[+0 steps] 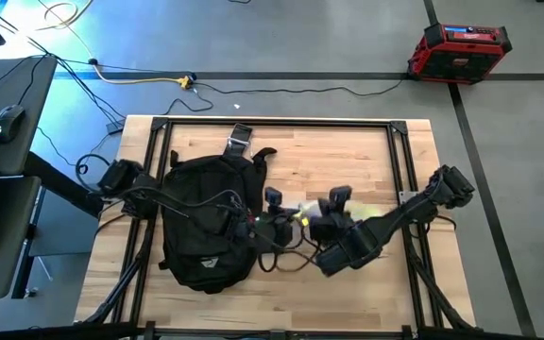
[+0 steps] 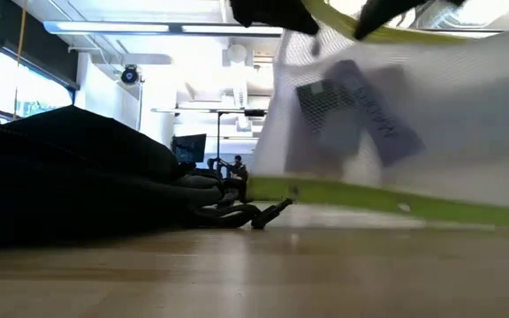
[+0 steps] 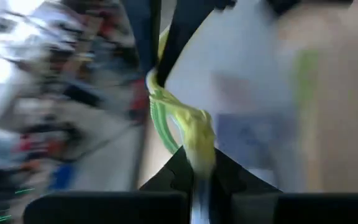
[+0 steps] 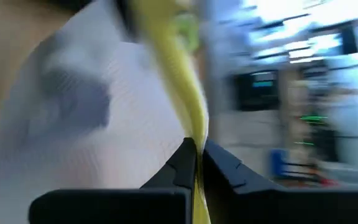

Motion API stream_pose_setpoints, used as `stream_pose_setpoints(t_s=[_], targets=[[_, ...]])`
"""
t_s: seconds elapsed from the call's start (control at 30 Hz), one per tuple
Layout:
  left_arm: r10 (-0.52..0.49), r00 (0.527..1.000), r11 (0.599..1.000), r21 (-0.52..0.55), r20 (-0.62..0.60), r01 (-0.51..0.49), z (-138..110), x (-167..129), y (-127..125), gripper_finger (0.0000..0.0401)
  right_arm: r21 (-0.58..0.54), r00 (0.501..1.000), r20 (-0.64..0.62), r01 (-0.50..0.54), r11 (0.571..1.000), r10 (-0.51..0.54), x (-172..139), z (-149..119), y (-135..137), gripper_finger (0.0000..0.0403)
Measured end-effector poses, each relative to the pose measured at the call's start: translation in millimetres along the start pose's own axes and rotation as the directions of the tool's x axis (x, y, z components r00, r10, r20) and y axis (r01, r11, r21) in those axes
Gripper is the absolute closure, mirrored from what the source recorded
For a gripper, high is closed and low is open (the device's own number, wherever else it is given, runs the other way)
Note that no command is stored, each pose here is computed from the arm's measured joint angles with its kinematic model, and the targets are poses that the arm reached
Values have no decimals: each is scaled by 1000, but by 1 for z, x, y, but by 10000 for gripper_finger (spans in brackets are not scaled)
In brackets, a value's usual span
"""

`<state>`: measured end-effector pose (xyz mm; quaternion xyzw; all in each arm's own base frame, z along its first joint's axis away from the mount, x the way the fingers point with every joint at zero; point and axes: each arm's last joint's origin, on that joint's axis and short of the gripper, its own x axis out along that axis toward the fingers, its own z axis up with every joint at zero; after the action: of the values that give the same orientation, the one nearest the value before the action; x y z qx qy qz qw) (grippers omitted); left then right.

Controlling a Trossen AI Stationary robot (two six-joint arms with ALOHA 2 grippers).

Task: Unpack backpack
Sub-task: Open the green zip bag

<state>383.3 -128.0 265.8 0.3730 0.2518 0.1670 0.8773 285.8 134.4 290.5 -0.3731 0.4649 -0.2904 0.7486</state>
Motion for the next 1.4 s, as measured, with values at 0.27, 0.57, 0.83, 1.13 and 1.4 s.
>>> stream_pose_setpoints(t_s=[0.27, 0.57, 0.83, 1.13, 1.4], targets=[[-108, 994, 993, -42, 21, 108, 0, -6, -12, 401, 126, 992, -5, -127, 984, 129, 1, 6, 7, 403], [-224, 974, 970, -98, -26, 221, -12, 6, -45, 401, 139, 934, -62, -342, 929, 353, -7, 9, 43, 403], [-238, 971, 947, -229, -30, 225, -11, -1, -57, 401, 67, 921, -89, -375, 924, 380, -6, 10, 55, 372], [-215, 976, 933, -301, -34, 195, -10, -3, -58, 401, 9, 889, 13, -457, 889, 457, -51, 17, 43, 253], [-220, 975, 942, -264, -26, 205, -9, -6, -61, 401, -52, 928, 208, -304, 951, 308, -67, 6, 76, 227]])
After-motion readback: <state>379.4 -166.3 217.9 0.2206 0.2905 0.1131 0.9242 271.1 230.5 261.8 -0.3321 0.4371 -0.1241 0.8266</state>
